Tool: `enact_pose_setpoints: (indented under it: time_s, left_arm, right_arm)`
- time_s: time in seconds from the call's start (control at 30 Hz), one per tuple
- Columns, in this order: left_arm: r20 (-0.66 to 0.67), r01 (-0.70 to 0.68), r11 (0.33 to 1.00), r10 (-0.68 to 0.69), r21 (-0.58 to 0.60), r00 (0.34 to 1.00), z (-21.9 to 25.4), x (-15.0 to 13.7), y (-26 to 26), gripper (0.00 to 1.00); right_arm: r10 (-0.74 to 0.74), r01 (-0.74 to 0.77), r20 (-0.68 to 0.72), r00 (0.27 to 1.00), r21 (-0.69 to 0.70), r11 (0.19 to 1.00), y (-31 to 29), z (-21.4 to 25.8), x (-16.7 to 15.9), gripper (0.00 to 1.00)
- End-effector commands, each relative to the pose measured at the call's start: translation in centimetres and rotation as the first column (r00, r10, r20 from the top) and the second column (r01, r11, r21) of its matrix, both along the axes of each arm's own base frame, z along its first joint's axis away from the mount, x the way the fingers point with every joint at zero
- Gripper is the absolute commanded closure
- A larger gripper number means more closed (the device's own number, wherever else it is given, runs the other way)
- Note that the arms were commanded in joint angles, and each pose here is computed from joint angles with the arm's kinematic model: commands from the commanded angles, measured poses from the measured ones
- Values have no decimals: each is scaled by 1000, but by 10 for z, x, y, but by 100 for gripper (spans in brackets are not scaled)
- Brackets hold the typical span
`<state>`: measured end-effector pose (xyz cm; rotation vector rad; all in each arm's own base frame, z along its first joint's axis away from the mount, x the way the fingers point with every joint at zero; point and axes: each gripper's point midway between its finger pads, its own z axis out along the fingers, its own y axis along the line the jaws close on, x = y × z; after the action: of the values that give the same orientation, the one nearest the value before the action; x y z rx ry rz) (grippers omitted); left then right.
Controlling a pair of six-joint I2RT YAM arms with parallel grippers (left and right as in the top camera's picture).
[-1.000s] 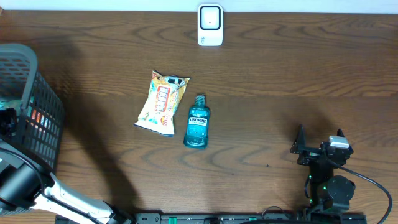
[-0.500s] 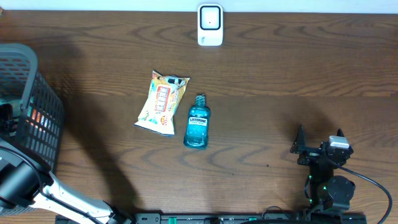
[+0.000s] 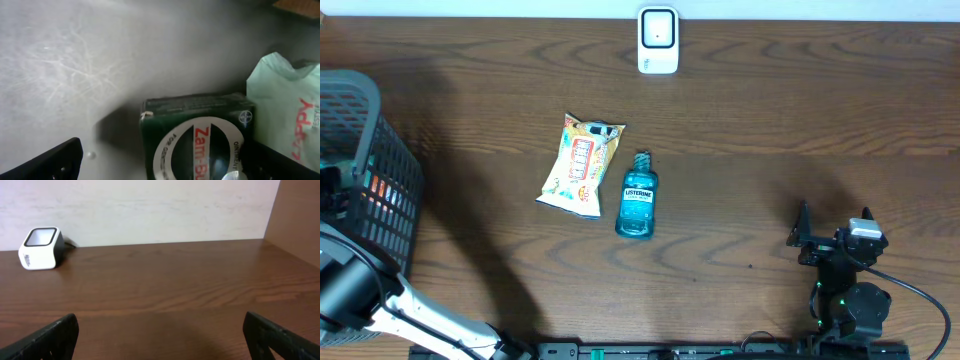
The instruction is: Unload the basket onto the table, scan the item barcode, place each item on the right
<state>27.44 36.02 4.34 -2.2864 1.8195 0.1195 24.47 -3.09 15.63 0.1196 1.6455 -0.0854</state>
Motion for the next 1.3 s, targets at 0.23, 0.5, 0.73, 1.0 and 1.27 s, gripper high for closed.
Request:
enact_pose_setpoints:
  time_s: [0.23,0.5,0.73,1.0,1.27]
  left_arm:
    - [-59,111,986,-119,-128,991,-43,-4,-21,6]
    - [-98,118,976,-138,-185,986,-42,-20,-30,11]
    - [-156,47,962,-91,-268,984,-38,-58,-35,14]
    - [-140,-28,942,-20,-334,990,-35,-89,-32,16]
    - [-41,50,968,-62,-245,997,9,-67,-26,0]
  right_arm:
    - [4,-4,1,1000,-7,1000,0,0,0,1]
    - [4,-4,1,1000,-7,1000,0,0,0,1]
    - [4,-4,1,1000,-7,1000,0,0,0,1]
    - [4,-4,1,1000,-7,1000,0,0,0,1]
    - [4,-4,1,1000,-7,1000,0,0,0,1]
